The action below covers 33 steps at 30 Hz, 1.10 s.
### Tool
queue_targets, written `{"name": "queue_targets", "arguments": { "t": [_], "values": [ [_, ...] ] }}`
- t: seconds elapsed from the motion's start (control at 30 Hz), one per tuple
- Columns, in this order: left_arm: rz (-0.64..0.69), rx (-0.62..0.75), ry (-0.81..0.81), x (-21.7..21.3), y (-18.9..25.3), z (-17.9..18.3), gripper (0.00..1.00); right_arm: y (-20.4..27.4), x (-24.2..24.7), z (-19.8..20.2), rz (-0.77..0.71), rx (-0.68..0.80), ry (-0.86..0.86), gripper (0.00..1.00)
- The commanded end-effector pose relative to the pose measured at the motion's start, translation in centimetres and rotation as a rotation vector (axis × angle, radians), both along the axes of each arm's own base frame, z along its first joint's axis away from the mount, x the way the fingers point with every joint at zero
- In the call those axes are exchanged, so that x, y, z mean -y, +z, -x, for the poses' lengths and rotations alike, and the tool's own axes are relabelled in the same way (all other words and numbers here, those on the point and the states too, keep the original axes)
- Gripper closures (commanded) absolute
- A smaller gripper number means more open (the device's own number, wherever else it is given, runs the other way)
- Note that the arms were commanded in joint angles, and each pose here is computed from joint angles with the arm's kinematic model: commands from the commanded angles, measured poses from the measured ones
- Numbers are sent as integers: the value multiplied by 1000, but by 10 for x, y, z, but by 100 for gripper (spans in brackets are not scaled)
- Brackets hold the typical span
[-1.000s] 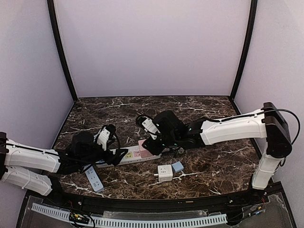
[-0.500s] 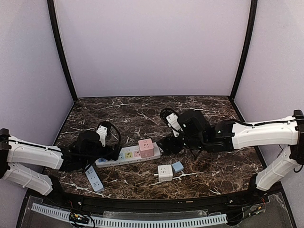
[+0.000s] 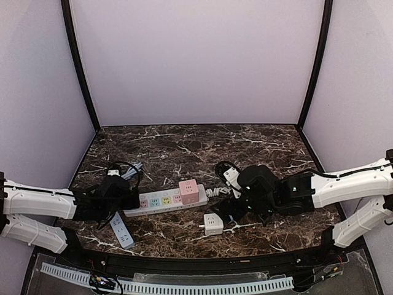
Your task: Insert the plug
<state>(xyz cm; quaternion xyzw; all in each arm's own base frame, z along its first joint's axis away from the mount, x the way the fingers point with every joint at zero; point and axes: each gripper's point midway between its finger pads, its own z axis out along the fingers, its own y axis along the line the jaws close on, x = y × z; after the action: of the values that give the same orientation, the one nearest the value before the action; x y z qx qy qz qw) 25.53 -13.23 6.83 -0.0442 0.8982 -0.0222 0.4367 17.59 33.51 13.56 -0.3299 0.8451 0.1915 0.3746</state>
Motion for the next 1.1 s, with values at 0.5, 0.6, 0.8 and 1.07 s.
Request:
{"name": "queue_targets", "arguments": {
  "t": [0.5, 0.6, 0.8, 1.07],
  "values": [
    [205, -165, -66, 31, -34, 21, 4, -7, 37, 1, 29, 0, -143, 2],
    [216, -179, -85, 37, -37, 21, 7, -8, 52, -4, 40, 4, -216, 1],
    [251, -194, -112, 47, -41, 20, 11, -7, 74, -16, 2, -11, -316, 1],
    [282, -238, -158, 69, -55, 23, 17, -15, 101, -33, -15, -42, -437, 1]
  ]
}}
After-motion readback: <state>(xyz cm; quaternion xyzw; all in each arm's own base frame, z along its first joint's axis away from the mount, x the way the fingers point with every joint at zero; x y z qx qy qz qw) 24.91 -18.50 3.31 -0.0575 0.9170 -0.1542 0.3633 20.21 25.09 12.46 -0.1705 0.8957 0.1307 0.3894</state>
